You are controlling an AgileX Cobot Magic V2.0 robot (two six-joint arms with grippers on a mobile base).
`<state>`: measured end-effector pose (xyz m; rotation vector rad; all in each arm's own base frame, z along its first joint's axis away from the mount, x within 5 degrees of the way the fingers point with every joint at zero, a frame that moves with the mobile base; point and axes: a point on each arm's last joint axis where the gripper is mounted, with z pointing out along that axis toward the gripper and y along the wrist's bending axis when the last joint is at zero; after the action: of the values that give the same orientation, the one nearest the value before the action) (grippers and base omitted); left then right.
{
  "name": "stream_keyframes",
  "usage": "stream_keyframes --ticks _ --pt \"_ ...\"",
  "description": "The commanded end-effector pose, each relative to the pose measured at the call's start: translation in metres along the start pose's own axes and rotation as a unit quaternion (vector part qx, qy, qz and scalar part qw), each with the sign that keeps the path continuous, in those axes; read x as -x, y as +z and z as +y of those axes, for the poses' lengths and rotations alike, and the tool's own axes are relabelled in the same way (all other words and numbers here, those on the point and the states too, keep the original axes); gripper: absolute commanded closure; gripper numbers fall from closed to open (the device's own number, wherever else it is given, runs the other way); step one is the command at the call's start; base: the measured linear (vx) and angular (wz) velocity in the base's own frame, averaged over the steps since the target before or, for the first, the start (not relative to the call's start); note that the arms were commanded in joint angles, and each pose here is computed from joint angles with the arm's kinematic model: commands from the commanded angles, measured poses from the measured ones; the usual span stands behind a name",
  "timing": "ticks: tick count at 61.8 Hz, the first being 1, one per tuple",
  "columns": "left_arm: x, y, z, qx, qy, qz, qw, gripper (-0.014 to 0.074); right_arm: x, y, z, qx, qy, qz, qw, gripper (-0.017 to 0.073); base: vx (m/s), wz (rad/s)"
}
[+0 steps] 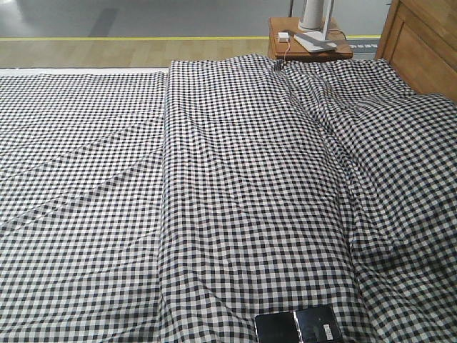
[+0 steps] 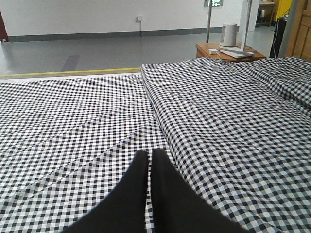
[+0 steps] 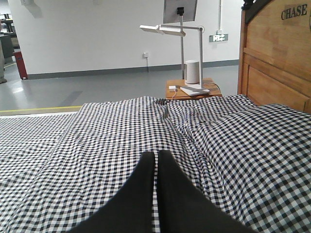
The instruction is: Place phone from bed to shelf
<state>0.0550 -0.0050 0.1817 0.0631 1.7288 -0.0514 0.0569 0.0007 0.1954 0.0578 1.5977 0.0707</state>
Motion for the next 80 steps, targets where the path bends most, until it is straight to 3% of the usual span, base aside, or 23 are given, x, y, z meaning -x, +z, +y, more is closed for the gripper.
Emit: stream_keyframes --ticks 1,31,48,61,66,77,80 --pt "0.006 0.000 0.001 0.004 -0.007 -0.037 0.999 0.0593 0.005 -0.001 0.000 0.000 -0.002 -0.039 0.999 0.0568 0.00 0.00" --pt "0.006 0.000 0.001 0.004 -0.007 -0.037 0.999 0.0593 0.007 -0.001 0.000 0.001 0.000 -0.049 0.999 0.0568 0.00 0.00" --pt "0.006 0.000 0.001 0.004 -0.007 -0.037 0.999 0.0593 0.016 -0.002 0.001 0.003 -0.002 -0.096 0.995 0.0566 0.00 0.00" --pt "0.006 0.000 0.001 0.004 -0.007 -0.037 0.999 0.0593 0.031 -0.006 0.001 0.005 -0.006 -0.169 0.986 0.0565 0.00 0.00" --pt "0.006 0.000 0.001 0.004 -0.007 -0.037 0.999 0.0593 0.041 -0.009 0.002 0.005 -0.016 -0.187 0.982 0.0565 0.00 0.00" --pt "0.006 0.000 0.001 0.004 -0.007 -0.037 0.999 0.0593 0.077 -0.020 0.005 -0.005 -0.069 -0.239 0.969 0.0565 0.00 0.00" --pt "0.006 0.000 0.001 0.004 -0.007 -0.037 0.999 0.0593 0.089 -0.023 0.006 -0.005 -0.070 -0.249 0.966 0.0565 0.00 0.00"
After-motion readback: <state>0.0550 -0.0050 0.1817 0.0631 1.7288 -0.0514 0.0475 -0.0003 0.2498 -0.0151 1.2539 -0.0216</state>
